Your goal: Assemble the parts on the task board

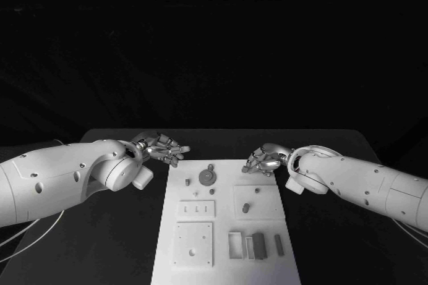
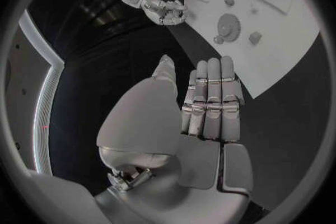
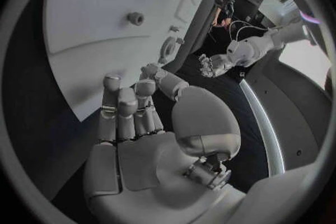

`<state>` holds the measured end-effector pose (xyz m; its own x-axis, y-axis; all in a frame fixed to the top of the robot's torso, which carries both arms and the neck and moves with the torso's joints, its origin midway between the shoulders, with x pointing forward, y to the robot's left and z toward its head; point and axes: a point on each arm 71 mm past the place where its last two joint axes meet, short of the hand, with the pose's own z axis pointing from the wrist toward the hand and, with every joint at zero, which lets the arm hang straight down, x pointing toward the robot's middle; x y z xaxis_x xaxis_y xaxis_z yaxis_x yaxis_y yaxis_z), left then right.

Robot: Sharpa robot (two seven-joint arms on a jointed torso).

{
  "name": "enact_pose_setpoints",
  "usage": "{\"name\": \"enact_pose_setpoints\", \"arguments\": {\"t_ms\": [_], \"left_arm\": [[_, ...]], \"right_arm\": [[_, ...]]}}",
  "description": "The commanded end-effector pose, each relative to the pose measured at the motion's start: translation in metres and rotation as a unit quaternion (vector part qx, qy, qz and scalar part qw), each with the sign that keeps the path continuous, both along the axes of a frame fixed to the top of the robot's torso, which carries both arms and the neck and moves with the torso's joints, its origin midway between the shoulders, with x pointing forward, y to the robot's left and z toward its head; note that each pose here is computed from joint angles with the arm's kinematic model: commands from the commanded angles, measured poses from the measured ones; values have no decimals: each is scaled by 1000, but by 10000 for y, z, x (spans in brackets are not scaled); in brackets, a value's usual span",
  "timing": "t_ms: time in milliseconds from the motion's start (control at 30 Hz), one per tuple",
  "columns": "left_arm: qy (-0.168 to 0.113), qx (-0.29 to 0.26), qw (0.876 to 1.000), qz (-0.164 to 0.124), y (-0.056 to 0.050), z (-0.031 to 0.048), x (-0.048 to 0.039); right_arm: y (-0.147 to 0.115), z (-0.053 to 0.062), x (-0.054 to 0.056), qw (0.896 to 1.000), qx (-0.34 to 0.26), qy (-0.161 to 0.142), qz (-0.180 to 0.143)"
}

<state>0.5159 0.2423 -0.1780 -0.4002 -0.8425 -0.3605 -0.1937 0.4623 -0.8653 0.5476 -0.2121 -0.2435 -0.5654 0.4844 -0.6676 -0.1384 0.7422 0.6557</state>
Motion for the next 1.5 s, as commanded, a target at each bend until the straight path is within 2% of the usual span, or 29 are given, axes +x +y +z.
{"name": "enact_pose_setpoints", "arguments": {"t_ms": [33,267,500,600,633,733,933,1100,1333,1500], "left_arm": [[-1,-11,1000,-13,-30,13,-9],[0,-13,1000,-17,-33,13,-15],[2,-16,1000,-23,-48,12,-21],[3,-18,999,-27,-59,11,-22],[4,-21,999,-30,-67,11,-22],[3,-31,999,-44,-99,16,-25],[-11,-42,996,-82,-170,38,-43],[-10,-43,995,-88,-201,35,-37],[-10,-46,994,-96,-242,35,-41],[-7,-52,993,-102,-265,30,-56]], "right_arm": [[13,-36,-37,993,72,96,2],[-6,15,-51,976,135,170,15],[-46,102,-40,954,198,221,31],[-48,121,-55,939,231,250,44],[-40,128,-71,930,243,269,62],[-30,143,-97,912,266,300,88],[-5,186,-154,883,298,334,143],[9,223,-204,864,312,355,174],[-15,258,-224,853,323,364,190],[19,279,-287,840,331,375,208]]}}
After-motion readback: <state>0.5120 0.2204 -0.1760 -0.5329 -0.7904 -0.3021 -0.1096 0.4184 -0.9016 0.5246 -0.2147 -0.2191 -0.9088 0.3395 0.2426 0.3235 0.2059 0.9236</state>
